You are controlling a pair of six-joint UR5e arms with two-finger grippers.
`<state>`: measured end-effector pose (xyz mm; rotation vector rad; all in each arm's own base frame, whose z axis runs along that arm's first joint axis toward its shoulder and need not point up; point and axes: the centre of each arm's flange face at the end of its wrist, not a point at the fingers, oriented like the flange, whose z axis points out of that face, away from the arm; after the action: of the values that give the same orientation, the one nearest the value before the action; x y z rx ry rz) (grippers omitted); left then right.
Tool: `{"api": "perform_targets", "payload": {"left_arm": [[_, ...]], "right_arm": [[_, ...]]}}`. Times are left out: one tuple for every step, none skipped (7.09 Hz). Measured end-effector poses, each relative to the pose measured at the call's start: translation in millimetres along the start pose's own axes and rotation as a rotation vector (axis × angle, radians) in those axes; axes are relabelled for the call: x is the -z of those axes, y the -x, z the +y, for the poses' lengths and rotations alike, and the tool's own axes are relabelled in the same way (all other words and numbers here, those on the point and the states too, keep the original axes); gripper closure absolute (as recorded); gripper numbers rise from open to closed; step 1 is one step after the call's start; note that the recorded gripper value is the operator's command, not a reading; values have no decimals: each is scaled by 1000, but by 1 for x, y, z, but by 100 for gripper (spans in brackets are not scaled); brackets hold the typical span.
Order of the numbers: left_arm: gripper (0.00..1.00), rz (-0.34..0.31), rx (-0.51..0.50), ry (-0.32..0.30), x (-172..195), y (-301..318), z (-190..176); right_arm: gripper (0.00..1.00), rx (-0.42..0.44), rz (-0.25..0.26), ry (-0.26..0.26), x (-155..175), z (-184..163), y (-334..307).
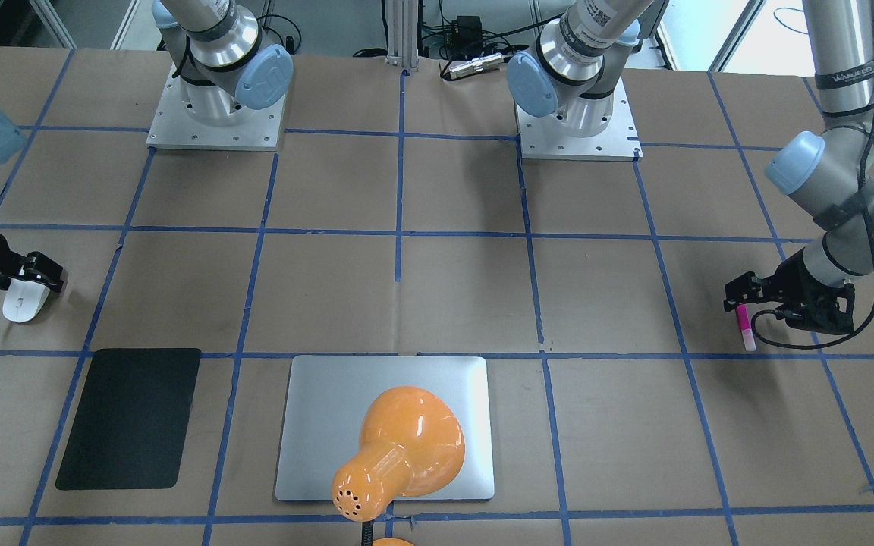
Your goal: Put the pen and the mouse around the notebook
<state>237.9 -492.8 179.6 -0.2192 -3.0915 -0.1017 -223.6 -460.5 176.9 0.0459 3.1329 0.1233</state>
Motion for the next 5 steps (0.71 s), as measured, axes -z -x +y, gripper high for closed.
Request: {"api": "perform_targets", "payload": {"left_arm": [[41, 5, 4, 4, -4, 3, 1], [58, 8, 8, 6, -6, 4, 2], [73, 9, 11, 7, -6, 4, 2], [100, 9, 14, 7, -7, 4, 2], [100, 9, 16, 7, -7, 5, 1]], "right_arm": [[61, 0, 2, -2, 0, 0, 0], [61, 0, 2, -2, 0, 0, 0], [61, -2, 5, -4, 3, -1, -1], [60, -4, 14, -14, 13, -5, -3], [60, -2, 22, -28, 33, -14, -4]]}}
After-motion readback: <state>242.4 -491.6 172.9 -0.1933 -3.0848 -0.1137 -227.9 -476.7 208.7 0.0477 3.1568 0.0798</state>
